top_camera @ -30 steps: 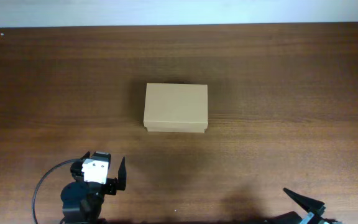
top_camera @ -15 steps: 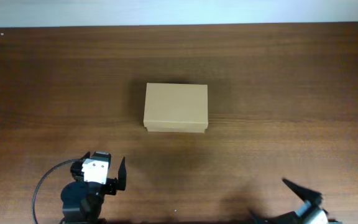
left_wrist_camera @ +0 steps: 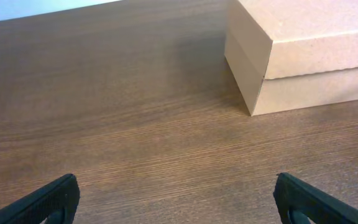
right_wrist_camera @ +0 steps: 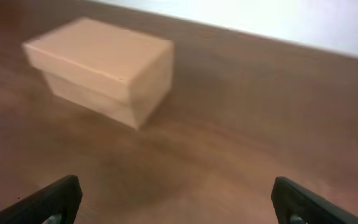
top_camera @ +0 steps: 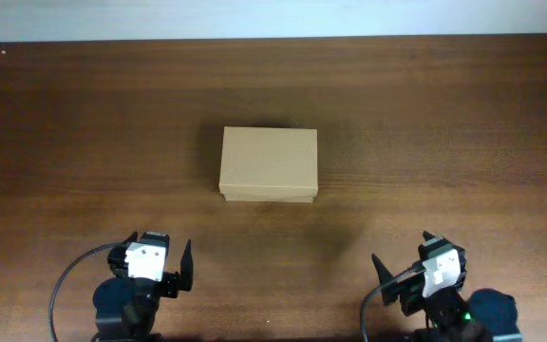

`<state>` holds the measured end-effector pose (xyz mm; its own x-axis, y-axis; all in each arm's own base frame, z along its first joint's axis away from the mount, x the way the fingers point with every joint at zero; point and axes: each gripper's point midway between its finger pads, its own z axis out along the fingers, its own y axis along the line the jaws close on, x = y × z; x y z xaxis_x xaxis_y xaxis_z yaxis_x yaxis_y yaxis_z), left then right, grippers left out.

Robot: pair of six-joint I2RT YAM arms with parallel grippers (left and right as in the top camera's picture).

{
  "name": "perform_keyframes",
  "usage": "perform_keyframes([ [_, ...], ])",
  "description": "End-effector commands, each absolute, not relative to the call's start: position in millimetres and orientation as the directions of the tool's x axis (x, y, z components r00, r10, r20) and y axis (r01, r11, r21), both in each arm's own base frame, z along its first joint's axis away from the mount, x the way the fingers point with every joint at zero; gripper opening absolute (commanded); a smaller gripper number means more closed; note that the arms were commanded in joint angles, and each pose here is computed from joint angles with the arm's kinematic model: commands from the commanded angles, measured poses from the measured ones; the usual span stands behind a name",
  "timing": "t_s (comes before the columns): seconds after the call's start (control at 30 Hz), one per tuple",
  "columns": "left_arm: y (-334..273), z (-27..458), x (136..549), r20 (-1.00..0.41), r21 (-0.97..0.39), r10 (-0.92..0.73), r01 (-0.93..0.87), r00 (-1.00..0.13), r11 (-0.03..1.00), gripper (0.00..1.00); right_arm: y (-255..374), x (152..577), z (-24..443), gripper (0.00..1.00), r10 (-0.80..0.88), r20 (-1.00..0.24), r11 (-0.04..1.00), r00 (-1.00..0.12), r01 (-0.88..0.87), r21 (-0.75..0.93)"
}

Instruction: Pack container

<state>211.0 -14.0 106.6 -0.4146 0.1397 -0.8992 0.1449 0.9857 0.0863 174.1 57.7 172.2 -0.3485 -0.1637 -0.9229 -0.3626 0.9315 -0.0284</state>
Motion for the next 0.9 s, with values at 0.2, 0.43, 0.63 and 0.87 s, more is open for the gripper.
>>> perform_keyframes([
  [0.2,-12.3,106.0,211.0,-0.899,0.103,0.154,0.143,-0.409,0.984,1.00,40.9,183.1,135.2,0.99,-0.131,-0.890,0.964,-0.437,-0.265,-0.012],
  [0.43,-12.3,106.0,211.0,-0.899,0.103,0.154,0.143,-0.409,0.984,1.00,40.9,183.4,106.9,0.99,-0.133,-0.859,0.964,-0.495,-0.265,0.003],
  [0.63,-12.4,106.0,211.0,-0.899,0.103,0.154,0.143,-0.409,0.984,1.00,41.2,182.5,85.0,0.99,-0.134,-0.832,0.964,-0.538,-0.266,0.017],
  [0.87,-12.4,106.0,211.0,-0.899,0.103,0.154,0.143,-0.409,0.984,1.00,35.3,182.9,76.1,0.99,-0.120,-0.820,0.972,-0.559,-0.235,0.018],
])
